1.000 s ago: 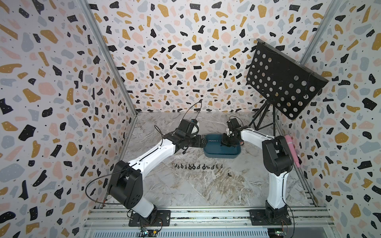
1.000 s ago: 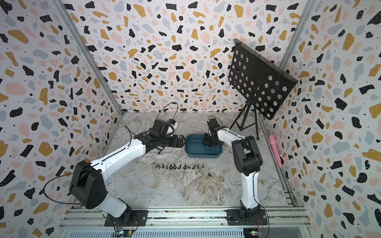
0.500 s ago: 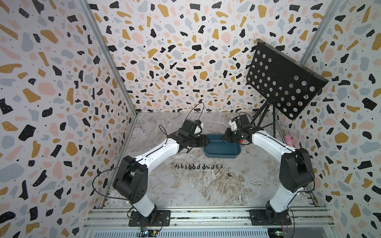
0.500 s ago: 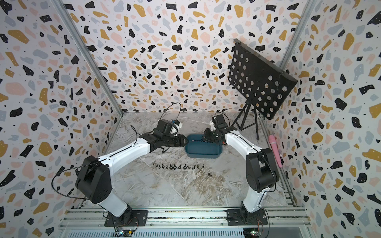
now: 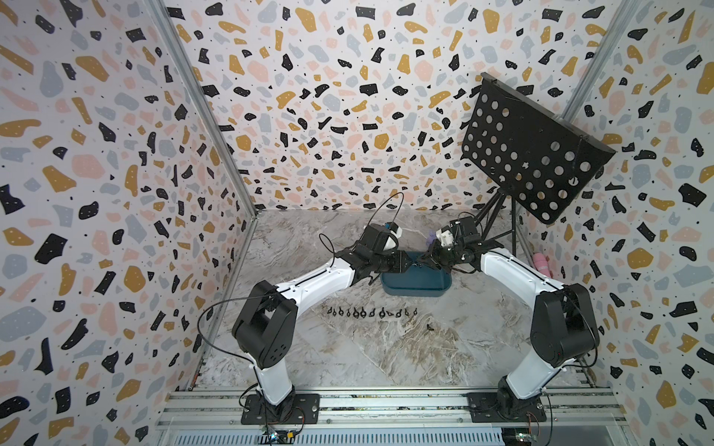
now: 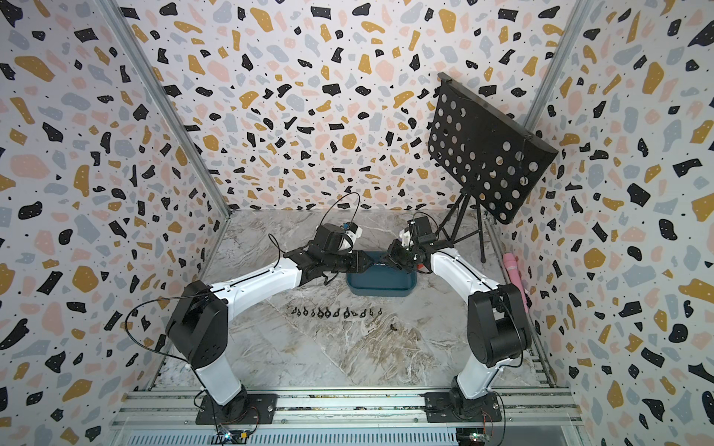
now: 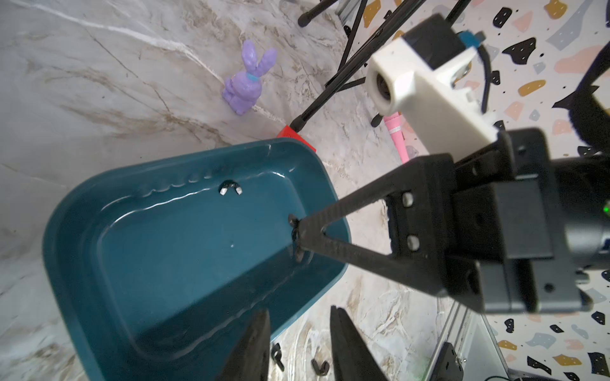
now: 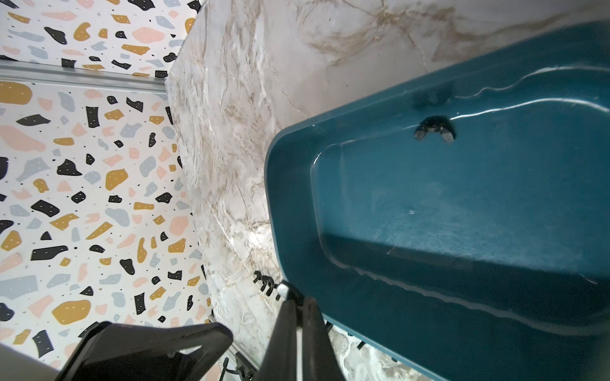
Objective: Take out the wing nut from the storage box
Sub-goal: Pick up the wing nut from the storage box.
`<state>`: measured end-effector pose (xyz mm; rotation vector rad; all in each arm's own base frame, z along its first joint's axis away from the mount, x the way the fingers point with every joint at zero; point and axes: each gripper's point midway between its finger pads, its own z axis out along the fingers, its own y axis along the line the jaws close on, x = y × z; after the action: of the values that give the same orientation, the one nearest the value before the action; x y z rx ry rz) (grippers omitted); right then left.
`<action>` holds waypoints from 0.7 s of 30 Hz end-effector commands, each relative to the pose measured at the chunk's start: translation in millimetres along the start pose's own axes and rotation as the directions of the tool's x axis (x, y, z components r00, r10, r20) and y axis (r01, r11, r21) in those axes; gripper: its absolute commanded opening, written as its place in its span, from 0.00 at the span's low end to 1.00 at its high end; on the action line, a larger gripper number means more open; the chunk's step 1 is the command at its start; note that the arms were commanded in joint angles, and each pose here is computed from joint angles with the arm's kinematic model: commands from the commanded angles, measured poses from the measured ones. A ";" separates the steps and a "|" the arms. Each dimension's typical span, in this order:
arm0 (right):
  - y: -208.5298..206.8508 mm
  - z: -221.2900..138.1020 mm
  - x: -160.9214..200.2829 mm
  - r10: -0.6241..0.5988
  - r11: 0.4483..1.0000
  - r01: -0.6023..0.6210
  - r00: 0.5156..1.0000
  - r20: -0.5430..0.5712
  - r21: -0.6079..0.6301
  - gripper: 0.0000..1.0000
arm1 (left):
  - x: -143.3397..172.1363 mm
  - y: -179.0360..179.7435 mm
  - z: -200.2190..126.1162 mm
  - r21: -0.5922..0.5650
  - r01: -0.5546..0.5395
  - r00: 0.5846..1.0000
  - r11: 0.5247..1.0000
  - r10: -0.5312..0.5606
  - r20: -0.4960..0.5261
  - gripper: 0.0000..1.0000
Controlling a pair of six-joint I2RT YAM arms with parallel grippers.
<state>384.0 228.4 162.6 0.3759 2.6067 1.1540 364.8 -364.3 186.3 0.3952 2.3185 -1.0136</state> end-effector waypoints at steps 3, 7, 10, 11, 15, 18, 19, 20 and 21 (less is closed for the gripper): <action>18.6 -16.9 2.0 0.011 0.998 -0.010 1.000 0.004 -0.069 0.02 | -15.1 -12.9 8.7 0.039 -0.016 0.999 0.999 0.014 0.044 0.31; 22.8 -18.5 0.7 0.022 0.995 -0.022 1.000 0.001 -0.093 0.02 | -15.3 -13.5 12.6 0.041 -0.012 0.999 0.999 0.010 0.045 0.29; 25.6 -19.1 0.9 0.029 0.994 -0.029 1.000 -0.006 -0.107 0.01 | -15.6 -11.4 15.5 0.034 -0.006 0.999 0.999 0.004 0.045 0.29; 26.0 -19.2 1.4 0.030 0.994 -0.031 1.000 -0.009 -0.109 0.01 | -16.0 -11.5 15.9 0.035 -0.007 0.999 0.999 0.005 0.045 0.29; 25.7 -19.6 3.3 0.035 0.993 -0.036 0.999 -0.015 -0.112 0.01 | -17.0 -10.4 18.1 0.032 -0.002 0.999 0.999 0.001 0.047 0.26; 23.9 -18.8 4.9 0.038 0.993 -0.040 0.999 -0.018 -0.111 0.01 | -17.9 -11.1 18.7 0.035 -0.001 0.999 0.999 0.000 0.049 0.24; 23.2 -18.7 5.5 0.039 0.993 -0.041 0.999 -0.020 -0.110 0.01 | -19.1 -11.9 18.2 0.037 -0.002 0.999 0.999 0.000 0.053 0.24; 22.8 -18.4 5.8 0.040 0.993 -0.042 0.999 -0.021 -0.110 0.02 | -19.5 -12.1 18.1 0.037 -0.003 0.999 0.999 0.001 0.054 0.24; 21.6 -17.3 6.4 0.043 0.993 -0.046 0.999 -0.024 -0.110 0.01 | -20.3 -13.0 18.0 0.039 -0.004 0.998 0.999 0.002 0.057 0.24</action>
<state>379.2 233.5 169.6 0.4276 2.5957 1.2806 373.1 -378.8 173.7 0.3784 2.3287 -1.0325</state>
